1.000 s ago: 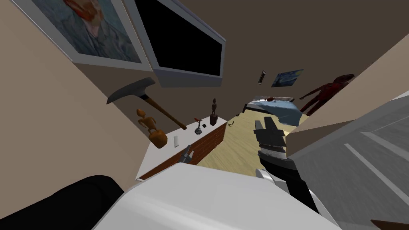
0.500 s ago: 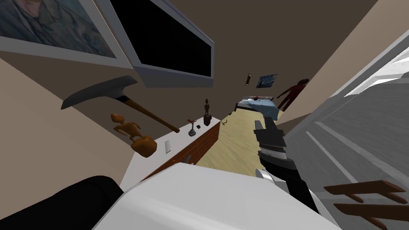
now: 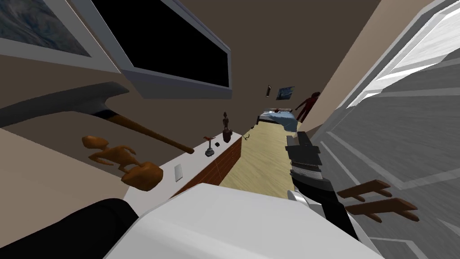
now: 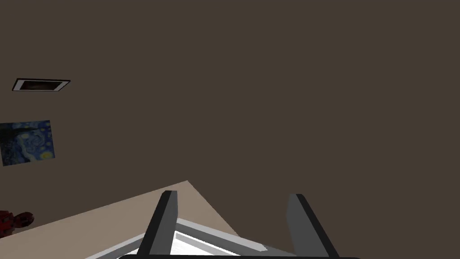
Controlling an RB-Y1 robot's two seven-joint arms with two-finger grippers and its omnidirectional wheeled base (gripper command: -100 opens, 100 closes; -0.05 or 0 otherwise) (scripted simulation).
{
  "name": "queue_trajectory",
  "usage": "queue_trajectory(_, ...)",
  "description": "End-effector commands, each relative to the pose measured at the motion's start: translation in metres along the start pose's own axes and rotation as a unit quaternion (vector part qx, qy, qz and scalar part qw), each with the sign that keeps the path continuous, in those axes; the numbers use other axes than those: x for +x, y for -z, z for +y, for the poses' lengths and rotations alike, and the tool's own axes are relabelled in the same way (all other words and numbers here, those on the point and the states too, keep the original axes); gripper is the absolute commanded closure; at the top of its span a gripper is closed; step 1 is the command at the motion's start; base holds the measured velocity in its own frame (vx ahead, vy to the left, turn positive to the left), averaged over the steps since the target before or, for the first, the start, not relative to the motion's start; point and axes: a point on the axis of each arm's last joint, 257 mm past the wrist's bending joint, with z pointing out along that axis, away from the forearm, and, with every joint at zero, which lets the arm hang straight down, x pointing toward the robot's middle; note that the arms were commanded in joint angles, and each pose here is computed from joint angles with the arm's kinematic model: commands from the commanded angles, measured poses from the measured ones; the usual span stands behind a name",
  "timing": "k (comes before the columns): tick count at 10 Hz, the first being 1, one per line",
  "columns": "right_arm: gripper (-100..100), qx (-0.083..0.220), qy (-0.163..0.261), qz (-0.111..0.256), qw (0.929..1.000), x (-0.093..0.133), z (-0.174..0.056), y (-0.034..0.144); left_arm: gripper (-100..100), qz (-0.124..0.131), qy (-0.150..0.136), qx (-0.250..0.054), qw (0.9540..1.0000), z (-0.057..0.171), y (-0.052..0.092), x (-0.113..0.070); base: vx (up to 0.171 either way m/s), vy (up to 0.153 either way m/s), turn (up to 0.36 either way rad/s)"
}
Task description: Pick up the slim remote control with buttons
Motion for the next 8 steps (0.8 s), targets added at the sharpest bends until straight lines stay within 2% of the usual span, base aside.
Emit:
queue_trajectory(1,0,0.000,0.000,0.000,1.0000,0.000,0.000,0.000,-100,0.002,0.025,-0.042,0.9988,0.032,0.024,0.000,0.058,-0.065,-0.352)
queue_trajectory(2,0,0.000,0.000,0.000,1.0000,0.000,0.000,0.000,-100,-0.006,0.025,-0.058,0.9980,0.045,0.032,-0.006,0.050,-0.050,-0.147)
queue_trajectory(3,0,0.000,0.000,0.000,1.0000,0.000,0.000,0.000,-100,-0.001,0.045,-0.084,0.9954,0.064,0.053,-0.003,0.074,-0.067,-0.334)
queue_trajectory(4,0,0.000,0.000,0.000,1.0000,0.000,0.000,0.000,-100,-0.011,0.045,-0.103,0.9936,0.080,0.063,-0.011,0.068,-0.039,-0.171)
queue_trajectory(5,0,0.000,0.000,0.000,1.0000,0.000,0.000,0.000,-100,-0.012,0.064,-0.137,0.9885,0.102,0.091,-0.011,0.070,-0.042,-0.249)
queue_trajectory(6,0,0.000,0.000,0.000,1.0000,0.000,0.000,0.000,-100,-0.012,0.064,-0.136,0.9886,0.101,0.090,-0.010,0.059,-0.024,-0.157)
queue_trajectory(7,0,0.000,0.000,0.000,1.0000,0.000,0.000,0.000,-100,-0.018,0.063,-0.147,0.9870,0.110,0.098,-0.015,0.025,-0.006,-0.003)
queue_trajectory(8,0,0.000,0.000,0.000,1.0000,0.000,0.000,0.000,-100,-0.018,0.081,-0.174,0.9812,0.126,0.123,-0.014,0.053,-0.033,-0.332)
